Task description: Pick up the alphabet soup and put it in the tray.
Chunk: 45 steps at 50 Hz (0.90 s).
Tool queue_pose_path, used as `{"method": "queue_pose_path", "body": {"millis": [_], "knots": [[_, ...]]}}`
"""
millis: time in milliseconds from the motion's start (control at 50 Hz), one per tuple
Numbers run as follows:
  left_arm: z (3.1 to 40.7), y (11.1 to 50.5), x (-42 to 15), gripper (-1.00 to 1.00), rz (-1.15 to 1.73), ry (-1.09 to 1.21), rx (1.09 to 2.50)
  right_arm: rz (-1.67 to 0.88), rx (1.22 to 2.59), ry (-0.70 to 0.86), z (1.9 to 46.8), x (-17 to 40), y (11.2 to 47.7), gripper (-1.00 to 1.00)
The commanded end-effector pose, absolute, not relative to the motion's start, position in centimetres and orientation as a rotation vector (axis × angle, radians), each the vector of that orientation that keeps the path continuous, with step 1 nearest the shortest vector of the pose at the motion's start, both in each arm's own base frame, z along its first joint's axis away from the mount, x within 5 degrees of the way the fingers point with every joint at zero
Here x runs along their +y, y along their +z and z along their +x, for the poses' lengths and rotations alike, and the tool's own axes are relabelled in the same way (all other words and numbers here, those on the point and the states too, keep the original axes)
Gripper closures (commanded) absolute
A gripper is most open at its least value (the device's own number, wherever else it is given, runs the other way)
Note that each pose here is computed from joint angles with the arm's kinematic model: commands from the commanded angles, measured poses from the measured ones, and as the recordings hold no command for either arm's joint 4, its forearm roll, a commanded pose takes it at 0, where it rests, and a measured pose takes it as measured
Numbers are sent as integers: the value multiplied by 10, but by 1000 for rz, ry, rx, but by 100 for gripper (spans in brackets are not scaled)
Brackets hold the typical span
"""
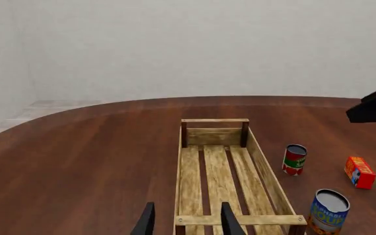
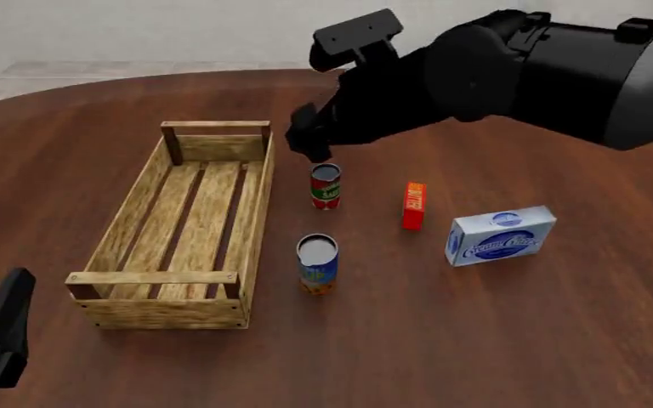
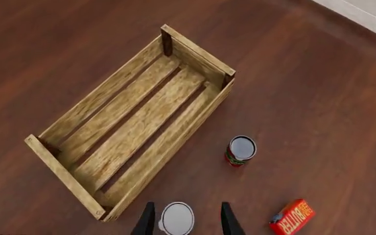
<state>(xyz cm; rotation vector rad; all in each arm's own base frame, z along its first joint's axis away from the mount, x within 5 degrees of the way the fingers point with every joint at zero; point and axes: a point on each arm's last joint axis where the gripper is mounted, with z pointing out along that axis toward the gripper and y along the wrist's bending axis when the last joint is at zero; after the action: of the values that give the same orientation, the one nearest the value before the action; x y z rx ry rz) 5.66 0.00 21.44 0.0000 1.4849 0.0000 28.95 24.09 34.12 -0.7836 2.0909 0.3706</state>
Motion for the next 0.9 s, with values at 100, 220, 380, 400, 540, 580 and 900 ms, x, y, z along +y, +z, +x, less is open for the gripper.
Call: {"method": "queue_pose_path", "body": {"millis": [100,220,380,400,540,580,900], "knots": [[57,214,0,-100,0,0,1485,-830,2139,387,293,267,318,-100],[57,214,0,-100,0,0,1485,-833,2161,388,293,270,307,-100],[57,214,0,-100,0,0,1485,-818,2186,376,298,266,295,-100],[57,214,0,-100,0,0,1485,-816,2190,374,299,265,293,-100],[57,214,0,-100,0,0,1485,-814,2201,360,302,261,285,-100],[57,214,0,-100,0,0,1485,-818,2209,358,302,262,280,-100],[57,214,0,-100,0,0,1485,-812,2240,350,307,264,263,-100]]}}
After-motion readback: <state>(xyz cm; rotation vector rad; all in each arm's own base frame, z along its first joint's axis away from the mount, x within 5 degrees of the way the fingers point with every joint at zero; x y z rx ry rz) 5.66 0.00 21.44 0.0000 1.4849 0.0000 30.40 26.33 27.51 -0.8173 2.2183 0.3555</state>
